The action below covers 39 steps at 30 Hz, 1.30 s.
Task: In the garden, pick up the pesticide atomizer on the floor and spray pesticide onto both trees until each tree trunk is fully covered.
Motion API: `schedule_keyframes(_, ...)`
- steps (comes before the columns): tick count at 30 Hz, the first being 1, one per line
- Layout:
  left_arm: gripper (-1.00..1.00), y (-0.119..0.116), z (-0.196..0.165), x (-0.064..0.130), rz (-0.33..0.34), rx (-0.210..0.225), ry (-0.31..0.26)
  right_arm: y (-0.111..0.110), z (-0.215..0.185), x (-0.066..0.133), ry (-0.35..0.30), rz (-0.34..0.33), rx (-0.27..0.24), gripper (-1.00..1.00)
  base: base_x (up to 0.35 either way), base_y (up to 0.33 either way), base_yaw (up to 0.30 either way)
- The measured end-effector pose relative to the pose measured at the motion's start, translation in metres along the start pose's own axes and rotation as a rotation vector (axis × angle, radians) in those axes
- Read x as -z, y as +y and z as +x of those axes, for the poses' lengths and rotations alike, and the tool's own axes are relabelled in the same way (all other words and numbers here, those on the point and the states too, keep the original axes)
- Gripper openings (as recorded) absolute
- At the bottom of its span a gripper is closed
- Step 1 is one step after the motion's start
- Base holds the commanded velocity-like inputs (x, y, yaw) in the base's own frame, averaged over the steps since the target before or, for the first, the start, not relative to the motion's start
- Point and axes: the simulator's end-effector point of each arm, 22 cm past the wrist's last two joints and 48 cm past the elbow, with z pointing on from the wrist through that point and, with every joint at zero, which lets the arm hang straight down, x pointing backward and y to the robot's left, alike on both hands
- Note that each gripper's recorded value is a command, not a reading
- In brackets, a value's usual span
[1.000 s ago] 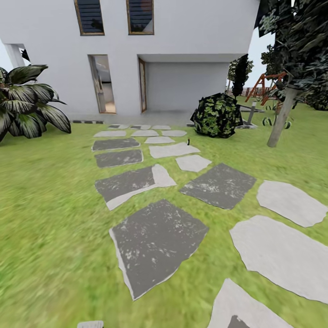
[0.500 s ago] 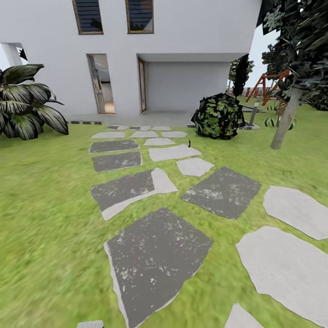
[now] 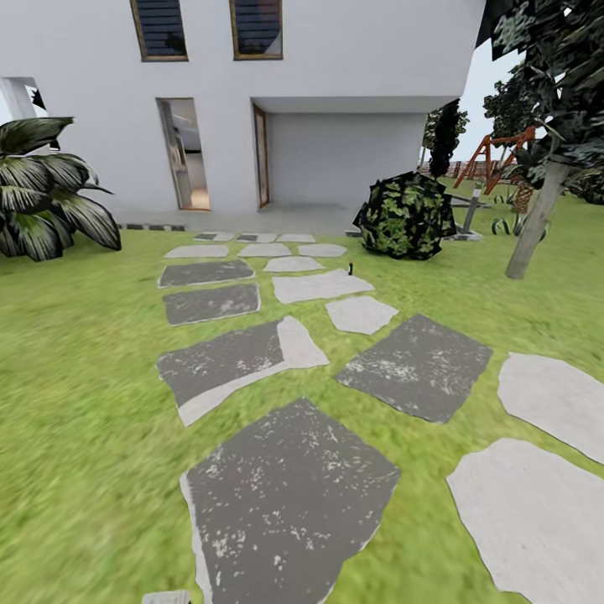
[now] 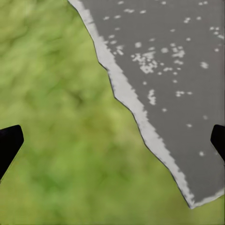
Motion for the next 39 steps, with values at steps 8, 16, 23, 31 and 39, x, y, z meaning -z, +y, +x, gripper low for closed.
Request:
schedule_keyframes(8, 1.0, 0.0007, 0.0, 0.0, 0.0, 0.0, 0.0, 0.0, 0.0001, 0.0, 0.0, 0.0, 0.0, 1.0, 0.343, 0.0, 0.0)
schedule_keyframes(16, 1.0, 0.0007, -0.0002, 0.0, 0.0, -0.001, 0.0, 0.0, 0.0, 0.0, 0.0, 0.0, 0.0, 1.0, 0.343, 0.0, 0.0)
schedule_keyframes(23, 1.0, 0.0005, 0.0003, 0.0, 0.0, -0.001, 0.001, 0.0001, 0.0003, 0.0001, 0.001, 0.0, 0.0, 1.0, 0.343, 0.0, -0.145)
schedule_keyframes(31, 1.0, 0.0005, 0.0004, 0.0001, -0.001, 0.0, 0.001, -0.0004, -0.0001, 0.0, -0.001, 0.002, -0.001, 1.0, 0.343, 0.0, -0.183)
schedule_keyframes(39, 1.0, 0.0008, 0.0003, 0.0, -0.001, 0.0, 0.001, -0.0009, -0.0003, 0.0, -0.002, 0.003, -0.002, 1.0, 0.343, 0.0, -0.008)
